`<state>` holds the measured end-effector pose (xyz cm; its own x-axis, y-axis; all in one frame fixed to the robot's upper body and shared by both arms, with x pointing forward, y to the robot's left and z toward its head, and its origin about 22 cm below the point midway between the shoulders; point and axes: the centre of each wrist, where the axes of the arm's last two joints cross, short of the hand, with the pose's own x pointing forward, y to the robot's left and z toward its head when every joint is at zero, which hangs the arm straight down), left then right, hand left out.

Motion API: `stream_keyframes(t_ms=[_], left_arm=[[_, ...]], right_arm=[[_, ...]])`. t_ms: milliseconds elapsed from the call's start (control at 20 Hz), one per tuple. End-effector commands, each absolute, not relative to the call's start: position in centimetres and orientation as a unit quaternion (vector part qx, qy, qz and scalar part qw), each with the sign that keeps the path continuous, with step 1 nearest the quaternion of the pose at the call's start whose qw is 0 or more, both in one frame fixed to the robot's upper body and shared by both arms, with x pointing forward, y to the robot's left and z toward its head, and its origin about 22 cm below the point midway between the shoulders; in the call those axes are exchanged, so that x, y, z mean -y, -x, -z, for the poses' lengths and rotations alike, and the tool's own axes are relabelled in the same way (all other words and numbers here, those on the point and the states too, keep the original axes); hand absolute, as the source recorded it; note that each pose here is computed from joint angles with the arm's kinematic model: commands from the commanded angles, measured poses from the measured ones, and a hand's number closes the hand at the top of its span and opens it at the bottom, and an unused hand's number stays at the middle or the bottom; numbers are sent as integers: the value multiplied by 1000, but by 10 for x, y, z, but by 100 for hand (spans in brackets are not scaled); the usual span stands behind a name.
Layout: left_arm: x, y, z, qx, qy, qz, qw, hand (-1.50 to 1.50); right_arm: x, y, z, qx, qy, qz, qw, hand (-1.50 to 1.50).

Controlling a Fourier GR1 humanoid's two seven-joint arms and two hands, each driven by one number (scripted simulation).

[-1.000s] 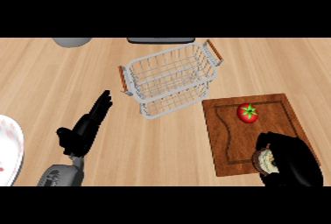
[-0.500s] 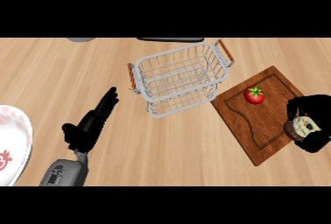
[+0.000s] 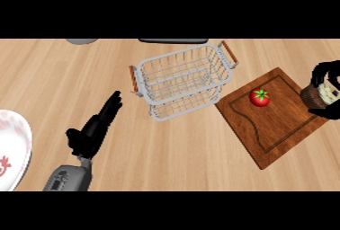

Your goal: Pick the cupcake from the cutting board and place it in the tiered basket

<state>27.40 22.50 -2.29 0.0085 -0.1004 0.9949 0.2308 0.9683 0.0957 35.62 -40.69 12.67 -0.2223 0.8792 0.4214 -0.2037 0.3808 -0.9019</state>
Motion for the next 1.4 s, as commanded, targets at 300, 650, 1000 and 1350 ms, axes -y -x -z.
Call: stream_keyframes(t_ms=[300,650,1000,1350], left_arm=[[-236,-261,19,693,43,110,711,0],[-236,-261,25,687,36,109,717,0],[-217,-273,20,693,36,108,712,0],[-228,-283,18,693,38,111,711,0]], right_arm=[[370,-391,-226,748,158,-408,500,150],[282,-409,-297,749,137,-398,512,150],[199,-425,-311,727,122,-408,538,150],[135,-428,-323,711,111,-445,534,150]])
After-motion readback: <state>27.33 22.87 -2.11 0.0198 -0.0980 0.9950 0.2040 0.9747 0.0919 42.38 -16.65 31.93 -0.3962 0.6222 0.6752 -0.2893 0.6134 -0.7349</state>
